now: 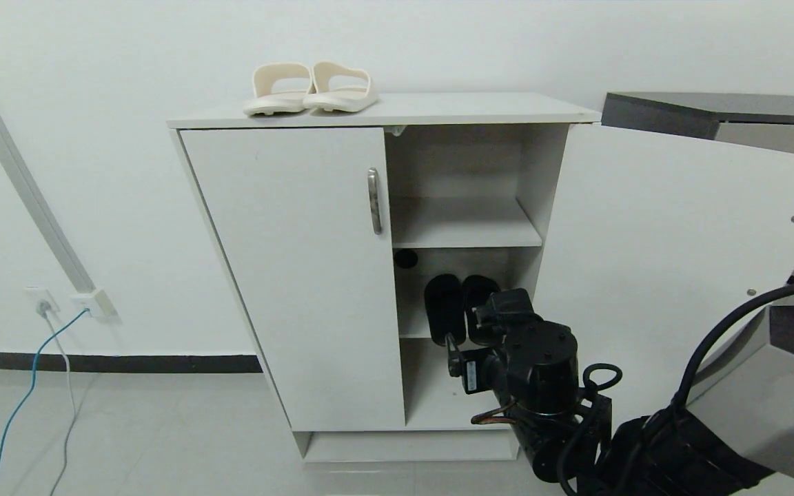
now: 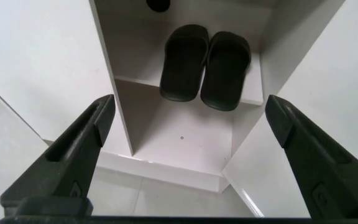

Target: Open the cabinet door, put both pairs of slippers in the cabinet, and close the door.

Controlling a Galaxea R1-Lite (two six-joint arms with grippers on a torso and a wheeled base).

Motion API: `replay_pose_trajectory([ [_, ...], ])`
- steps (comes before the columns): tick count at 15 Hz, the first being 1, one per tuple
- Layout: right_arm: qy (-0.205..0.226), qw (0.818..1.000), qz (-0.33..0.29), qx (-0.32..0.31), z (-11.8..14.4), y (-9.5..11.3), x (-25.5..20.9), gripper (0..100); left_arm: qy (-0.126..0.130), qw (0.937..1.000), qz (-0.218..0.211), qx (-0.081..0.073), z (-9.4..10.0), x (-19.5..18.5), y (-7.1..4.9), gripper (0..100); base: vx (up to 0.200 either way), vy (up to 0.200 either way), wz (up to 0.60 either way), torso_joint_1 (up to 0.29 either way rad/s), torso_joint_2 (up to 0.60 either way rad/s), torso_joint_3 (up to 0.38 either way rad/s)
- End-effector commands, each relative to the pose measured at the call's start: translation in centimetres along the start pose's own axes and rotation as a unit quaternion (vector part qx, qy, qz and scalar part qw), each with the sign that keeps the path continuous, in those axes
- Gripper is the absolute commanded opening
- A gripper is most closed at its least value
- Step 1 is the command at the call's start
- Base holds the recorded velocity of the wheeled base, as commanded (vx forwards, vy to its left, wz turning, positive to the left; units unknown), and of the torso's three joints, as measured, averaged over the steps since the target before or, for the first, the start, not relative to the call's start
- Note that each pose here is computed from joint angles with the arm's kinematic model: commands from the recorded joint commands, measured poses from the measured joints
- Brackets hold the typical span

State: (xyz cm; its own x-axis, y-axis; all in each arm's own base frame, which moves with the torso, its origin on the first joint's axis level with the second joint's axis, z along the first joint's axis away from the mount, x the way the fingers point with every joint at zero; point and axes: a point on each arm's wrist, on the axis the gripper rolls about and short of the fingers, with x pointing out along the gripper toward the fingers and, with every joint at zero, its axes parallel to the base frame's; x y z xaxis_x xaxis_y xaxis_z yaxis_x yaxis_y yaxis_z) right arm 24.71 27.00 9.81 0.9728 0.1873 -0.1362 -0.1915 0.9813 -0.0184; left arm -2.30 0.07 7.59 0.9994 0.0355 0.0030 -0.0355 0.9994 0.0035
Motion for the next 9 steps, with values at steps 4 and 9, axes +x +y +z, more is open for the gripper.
replay_pose_trajectory([
  [4, 0.003, 1.000, 0.001, -0.003, -0.29, 0.12, 0.07, 100, 0.001, 1.0000, 0.001, 0.000, 0.00, 0.01, 0.00, 0, 0.000, 0.000, 0.00, 0.000, 0.00, 0.000],
  [9, 0.001, 1.000, 0.001, -0.002, -0.50, 0.18, 0.17, 100, 0.001, 1.0000, -0.002, 0.000, 0.00, 0.01, -0.01, 0, 0.000, 0.160, 0.00, 0.003, 0.00, 0.004],
])
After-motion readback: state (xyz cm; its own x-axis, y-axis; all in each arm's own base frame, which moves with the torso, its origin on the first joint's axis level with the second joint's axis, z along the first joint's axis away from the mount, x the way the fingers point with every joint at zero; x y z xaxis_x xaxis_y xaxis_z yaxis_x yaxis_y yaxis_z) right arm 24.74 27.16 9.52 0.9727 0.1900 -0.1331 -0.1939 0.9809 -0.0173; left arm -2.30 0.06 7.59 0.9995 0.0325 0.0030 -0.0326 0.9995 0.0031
